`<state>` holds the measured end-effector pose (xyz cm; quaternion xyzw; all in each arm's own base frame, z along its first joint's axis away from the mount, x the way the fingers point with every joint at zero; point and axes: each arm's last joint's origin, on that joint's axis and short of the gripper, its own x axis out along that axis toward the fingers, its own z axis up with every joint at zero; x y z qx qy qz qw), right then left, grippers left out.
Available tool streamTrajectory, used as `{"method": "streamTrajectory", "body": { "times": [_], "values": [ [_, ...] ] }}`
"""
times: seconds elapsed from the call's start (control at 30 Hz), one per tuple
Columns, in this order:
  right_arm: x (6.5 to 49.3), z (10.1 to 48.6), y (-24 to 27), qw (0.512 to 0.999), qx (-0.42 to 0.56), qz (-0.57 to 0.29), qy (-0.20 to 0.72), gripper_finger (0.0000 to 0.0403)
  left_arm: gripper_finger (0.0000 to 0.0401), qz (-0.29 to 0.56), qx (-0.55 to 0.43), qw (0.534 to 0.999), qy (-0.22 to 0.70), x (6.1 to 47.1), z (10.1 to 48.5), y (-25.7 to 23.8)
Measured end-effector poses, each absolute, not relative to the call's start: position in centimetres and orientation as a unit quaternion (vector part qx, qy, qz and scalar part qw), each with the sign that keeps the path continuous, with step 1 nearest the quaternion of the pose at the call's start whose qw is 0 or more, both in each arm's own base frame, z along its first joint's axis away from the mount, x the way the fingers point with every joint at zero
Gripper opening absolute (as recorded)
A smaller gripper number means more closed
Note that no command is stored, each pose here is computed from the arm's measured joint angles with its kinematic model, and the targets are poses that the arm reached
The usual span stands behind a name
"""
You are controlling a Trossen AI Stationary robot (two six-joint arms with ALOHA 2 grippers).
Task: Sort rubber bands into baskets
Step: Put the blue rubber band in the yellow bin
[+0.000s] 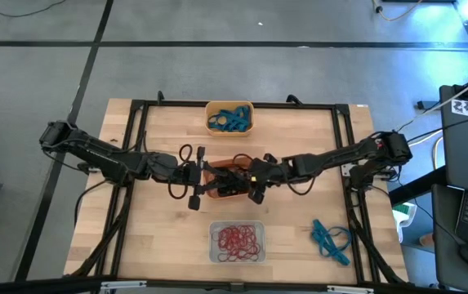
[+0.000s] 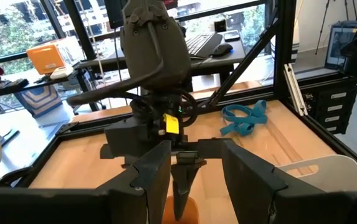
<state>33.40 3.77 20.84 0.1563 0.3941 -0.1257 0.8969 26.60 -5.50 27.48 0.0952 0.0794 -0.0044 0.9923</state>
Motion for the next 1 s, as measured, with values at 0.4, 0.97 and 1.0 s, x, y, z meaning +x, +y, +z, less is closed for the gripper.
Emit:
{"method": "streamTrajectory", "body": {
  "times": [0.4,0.97,1.0],
  "values": [
    [31.8,24.6,5.9,0.861,0.130,-0.104,0.480,0.0226,0.0141,-0.004,0.096,0.992,0.080,26.6,27.5,-5.5],
    [26.2,23.7,13.9,0.774,0.120,-0.037,0.621,0.0217,0.0141,-0.004,0.096,0.992,0.079,26.6,27.5,-5.5],
    [25.8,23.7,14.1,0.765,0.120,-0.046,0.631,0.0217,0.0141,-0.004,0.096,0.992,0.079,26.6,27.5,-5.5]
  ]
}}
